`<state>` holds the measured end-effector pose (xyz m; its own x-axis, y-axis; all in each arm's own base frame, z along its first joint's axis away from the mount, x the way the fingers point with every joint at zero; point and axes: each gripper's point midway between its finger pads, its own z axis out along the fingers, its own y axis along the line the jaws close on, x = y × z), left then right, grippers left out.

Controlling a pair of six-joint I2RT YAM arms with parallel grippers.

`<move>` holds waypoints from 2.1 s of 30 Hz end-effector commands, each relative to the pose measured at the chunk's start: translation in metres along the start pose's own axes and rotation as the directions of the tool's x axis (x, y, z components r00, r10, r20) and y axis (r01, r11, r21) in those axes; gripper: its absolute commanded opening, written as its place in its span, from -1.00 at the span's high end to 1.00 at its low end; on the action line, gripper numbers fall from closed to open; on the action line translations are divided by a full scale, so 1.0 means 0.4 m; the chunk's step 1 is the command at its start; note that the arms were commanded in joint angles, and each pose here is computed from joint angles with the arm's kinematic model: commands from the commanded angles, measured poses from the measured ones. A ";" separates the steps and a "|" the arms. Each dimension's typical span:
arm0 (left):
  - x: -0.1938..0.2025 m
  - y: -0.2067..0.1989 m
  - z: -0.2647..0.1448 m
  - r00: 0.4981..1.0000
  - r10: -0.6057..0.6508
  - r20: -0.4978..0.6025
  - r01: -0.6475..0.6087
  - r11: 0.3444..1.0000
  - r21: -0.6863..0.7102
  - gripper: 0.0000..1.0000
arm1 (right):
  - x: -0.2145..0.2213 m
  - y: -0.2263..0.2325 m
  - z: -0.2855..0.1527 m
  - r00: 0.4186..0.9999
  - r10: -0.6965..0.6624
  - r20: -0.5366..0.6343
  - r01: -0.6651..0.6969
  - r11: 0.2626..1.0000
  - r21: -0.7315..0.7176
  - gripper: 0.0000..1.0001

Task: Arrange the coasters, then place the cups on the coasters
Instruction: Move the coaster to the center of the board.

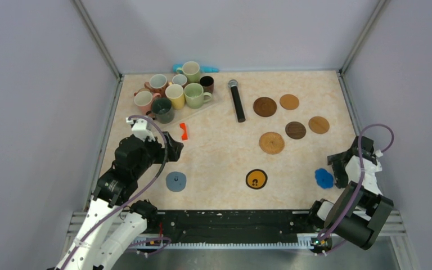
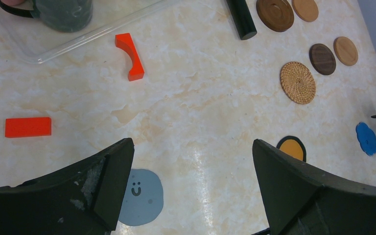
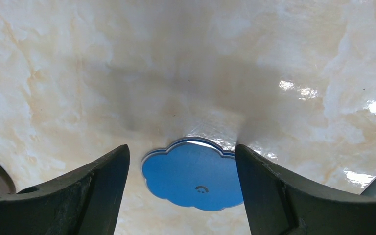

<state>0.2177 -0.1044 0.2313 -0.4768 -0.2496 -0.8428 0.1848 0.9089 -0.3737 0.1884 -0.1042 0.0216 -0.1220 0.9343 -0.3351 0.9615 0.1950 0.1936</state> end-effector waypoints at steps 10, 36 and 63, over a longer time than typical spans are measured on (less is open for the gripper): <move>-0.019 -0.015 0.003 0.999 0.002 0.035 -0.003 1.000 0.030 -0.92 | 0.134 0.023 0.015 0.958 -0.227 -0.177 0.220 0.974 -0.058 -0.50; -0.019 -0.014 0.002 0.999 0.002 0.039 -0.003 1.000 0.029 -0.92 | 0.408 0.060 -0.060 0.860 -0.447 -0.247 0.418 0.894 -0.162 -0.37; -0.017 -0.013 0.004 0.999 0.001 0.034 -0.002 1.000 0.026 -0.92 | 0.574 0.088 -0.118 0.755 -0.612 -0.235 0.538 0.784 -0.310 -0.29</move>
<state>0.2175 -0.1044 0.2301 -0.4782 -0.2494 -0.8421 0.1844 0.9090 -0.3739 0.2146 0.1311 0.0224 -0.6843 0.6986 -0.2092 0.6101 0.7056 0.3606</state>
